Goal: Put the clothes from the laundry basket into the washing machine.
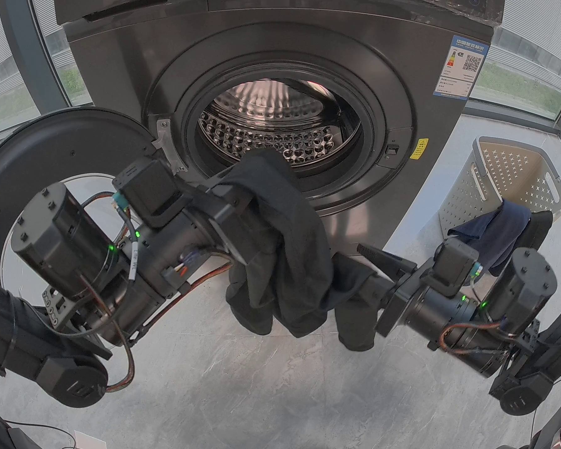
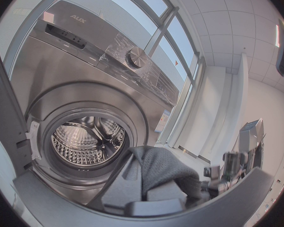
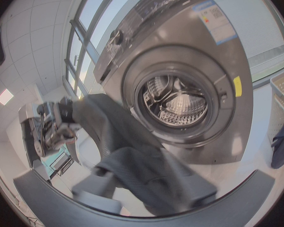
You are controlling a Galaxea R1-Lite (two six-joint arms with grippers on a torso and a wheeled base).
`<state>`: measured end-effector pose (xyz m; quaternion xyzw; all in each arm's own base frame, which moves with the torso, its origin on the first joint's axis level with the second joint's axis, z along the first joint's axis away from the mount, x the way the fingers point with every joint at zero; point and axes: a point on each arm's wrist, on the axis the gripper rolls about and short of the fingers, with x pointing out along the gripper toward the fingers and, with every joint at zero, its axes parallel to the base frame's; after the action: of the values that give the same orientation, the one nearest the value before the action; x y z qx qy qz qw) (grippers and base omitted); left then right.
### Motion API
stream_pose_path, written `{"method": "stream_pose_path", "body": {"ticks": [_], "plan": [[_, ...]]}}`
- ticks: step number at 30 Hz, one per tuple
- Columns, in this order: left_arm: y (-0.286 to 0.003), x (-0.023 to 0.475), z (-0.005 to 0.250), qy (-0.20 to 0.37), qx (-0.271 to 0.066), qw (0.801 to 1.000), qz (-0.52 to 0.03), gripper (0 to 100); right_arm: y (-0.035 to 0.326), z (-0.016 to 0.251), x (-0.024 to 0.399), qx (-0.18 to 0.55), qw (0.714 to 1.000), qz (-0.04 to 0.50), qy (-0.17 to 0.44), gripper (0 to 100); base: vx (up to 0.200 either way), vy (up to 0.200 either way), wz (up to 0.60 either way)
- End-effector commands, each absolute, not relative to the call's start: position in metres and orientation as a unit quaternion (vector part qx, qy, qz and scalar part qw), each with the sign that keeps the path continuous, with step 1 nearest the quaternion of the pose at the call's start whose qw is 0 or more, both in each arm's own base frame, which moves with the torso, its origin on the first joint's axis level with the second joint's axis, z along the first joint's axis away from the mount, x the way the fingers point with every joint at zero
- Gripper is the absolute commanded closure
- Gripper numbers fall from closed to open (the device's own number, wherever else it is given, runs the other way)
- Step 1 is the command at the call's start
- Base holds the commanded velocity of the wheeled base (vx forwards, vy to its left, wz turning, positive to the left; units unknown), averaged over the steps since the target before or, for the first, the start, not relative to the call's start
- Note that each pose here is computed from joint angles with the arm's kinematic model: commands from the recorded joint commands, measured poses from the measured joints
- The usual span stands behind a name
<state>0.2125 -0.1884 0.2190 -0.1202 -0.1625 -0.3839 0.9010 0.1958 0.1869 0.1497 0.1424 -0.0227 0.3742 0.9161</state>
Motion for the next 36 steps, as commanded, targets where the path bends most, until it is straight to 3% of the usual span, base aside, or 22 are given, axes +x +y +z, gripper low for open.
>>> {"method": "stream_pose_path", "body": {"ticks": [1, 10, 20, 28, 36], "plan": [[-0.201, 0.223, 0.222, -0.168, -0.124, 0.897, -0.389, 100, 0.2, 0.108, 0.194, 0.109, 0.915, 0.384, 0.055, 0, 0.0, 0.0, 0.0], [-0.201, 0.221, 0.225, -0.174, -0.127, 0.895, -0.392, 100, 0.199, 0.063, 0.2, 0.055, 0.919, 0.37, 0.127, 0, 0.0, 0.0, 0.0], [-0.204, 0.213, 0.225, -0.174, -0.129, 0.884, -0.415, 100, 0.208, 0.073, 0.261, 0.066, 0.935, 0.345, 0.051, 0, 0.0, 0.0, 0.0], [-0.207, 0.208, 0.224, -0.171, -0.128, 0.877, -0.43, 100, 0.215, 0.082, 0.284, 0.068, 0.935, 0.347, 0.009, 0, 0.0, 0.0, 0.0], [-0.207, 0.208, 0.225, -0.172, -0.128, 0.876, -0.431, 100, 0.229, 0.074, 0.298, 0.067, 0.927, 0.368, -0.001, 0, 0.0, 0.0, 0.0]]}}
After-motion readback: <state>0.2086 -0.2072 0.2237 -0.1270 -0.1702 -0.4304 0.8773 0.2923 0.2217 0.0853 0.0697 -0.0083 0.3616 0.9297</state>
